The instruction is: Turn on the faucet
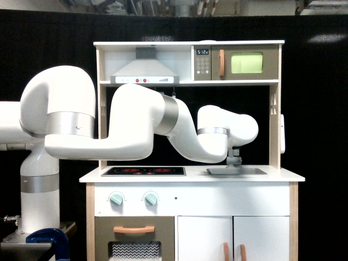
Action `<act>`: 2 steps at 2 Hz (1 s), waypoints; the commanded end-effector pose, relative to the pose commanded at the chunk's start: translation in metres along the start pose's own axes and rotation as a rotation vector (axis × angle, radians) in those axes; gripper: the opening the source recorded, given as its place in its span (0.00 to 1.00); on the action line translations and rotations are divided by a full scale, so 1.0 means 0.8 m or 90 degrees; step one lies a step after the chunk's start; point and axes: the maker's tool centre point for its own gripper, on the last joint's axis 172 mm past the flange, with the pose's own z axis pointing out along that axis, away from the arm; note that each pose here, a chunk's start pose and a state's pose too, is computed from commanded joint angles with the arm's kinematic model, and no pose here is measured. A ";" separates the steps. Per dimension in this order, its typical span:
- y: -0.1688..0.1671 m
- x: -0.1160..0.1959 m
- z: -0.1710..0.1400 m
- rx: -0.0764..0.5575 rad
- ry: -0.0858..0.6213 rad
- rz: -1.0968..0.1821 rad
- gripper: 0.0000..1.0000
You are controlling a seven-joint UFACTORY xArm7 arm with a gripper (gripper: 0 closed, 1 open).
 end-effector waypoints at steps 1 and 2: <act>-0.089 0.011 -0.045 0.000 0.000 0.000 1.00; -0.117 0.020 -0.025 0.000 0.000 0.000 1.00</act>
